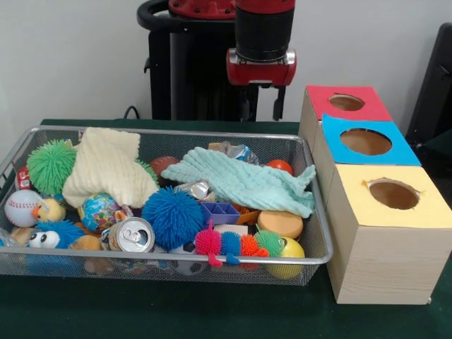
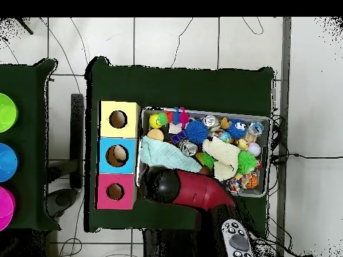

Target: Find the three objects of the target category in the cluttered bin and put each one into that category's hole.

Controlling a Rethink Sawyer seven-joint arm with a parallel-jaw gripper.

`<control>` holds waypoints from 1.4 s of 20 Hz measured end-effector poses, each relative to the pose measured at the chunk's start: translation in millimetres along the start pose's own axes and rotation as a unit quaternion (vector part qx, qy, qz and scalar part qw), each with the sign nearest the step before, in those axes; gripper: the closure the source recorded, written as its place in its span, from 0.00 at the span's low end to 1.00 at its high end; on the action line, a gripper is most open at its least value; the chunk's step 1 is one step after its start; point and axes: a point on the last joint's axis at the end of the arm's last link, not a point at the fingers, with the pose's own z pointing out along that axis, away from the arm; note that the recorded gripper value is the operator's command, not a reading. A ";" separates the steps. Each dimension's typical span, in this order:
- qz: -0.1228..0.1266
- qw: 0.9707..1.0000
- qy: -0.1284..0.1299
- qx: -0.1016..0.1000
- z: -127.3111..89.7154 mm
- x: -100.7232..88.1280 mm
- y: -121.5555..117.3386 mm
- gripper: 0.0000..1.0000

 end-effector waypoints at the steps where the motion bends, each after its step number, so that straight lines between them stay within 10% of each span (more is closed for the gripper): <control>1: 0.006 1.000 -0.005 0.000 1.3 -4.5 -7.1 0.00; 14: 0.083 0.994 -0.066 0.006 49.4 -26.1 -92.8 0.00; 28: 0.060 0.996 -0.060 0.001 94.7 -14.0 -60.6 0.00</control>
